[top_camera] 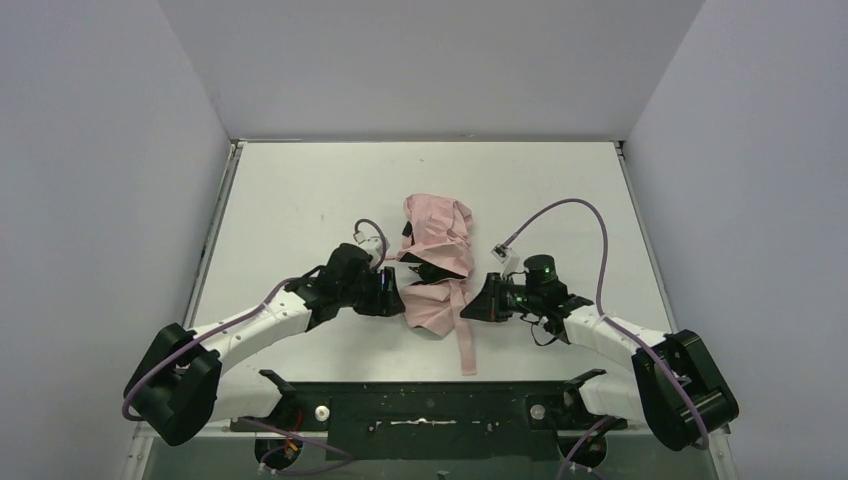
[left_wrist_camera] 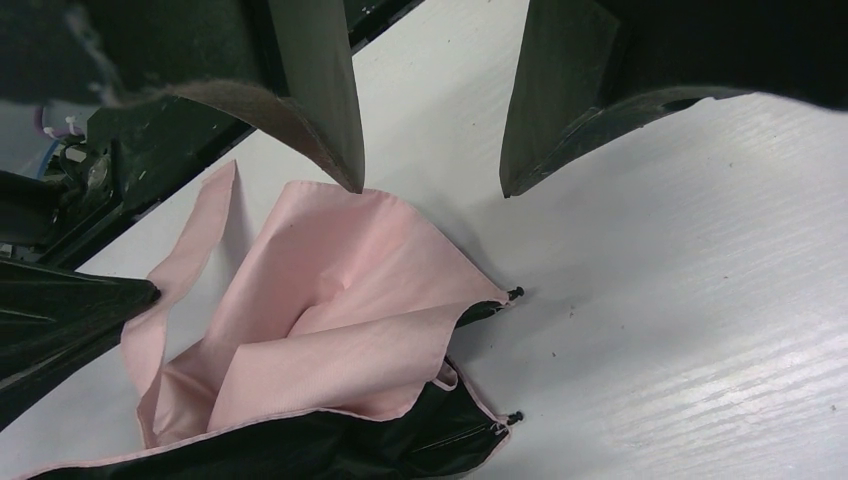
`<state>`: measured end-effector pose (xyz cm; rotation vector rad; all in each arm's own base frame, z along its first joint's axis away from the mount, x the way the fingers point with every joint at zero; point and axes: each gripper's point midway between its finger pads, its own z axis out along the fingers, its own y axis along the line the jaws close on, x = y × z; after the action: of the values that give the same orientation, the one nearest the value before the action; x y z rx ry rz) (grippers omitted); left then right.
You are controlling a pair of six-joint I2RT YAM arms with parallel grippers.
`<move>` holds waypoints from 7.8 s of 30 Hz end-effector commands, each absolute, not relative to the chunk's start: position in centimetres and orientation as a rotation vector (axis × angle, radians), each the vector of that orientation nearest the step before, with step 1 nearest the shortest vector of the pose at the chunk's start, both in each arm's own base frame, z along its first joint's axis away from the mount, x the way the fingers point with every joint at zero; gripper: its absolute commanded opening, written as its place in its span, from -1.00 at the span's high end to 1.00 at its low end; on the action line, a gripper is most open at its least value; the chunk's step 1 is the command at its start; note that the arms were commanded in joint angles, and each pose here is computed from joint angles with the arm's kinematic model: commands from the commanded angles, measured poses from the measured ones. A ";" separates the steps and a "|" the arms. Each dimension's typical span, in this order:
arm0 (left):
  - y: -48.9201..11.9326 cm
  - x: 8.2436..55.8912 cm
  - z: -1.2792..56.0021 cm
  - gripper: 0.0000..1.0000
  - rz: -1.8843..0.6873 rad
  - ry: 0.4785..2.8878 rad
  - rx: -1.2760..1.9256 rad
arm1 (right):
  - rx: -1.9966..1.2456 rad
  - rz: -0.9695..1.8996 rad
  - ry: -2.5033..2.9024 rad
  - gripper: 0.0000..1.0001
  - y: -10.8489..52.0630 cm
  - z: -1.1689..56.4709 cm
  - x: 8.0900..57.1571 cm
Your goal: Put away the umbrella
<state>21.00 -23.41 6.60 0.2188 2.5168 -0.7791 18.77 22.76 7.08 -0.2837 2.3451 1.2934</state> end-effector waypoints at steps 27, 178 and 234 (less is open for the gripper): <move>-30.4 20.8 18.5 -0.47 -1.294 2.060 0.279 | -0.197 1.512 1.860 1.00 32.9 22.0 21.3; -20.0 29.6 24.3 0.26 -0.600 2.116 0.427 | -0.373 0.534 2.511 -0.09 23.6 8.0 23.7; -29.1 21.3 19.4 0.11 -0.943 1.929 0.700 | -1.301 0.326 1.892 -0.45 24.9 22.9 43.3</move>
<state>22.13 -28.80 20.33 0.7469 1.8983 -0.9182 37.41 24.09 18.11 -1.5592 1.8976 0.4585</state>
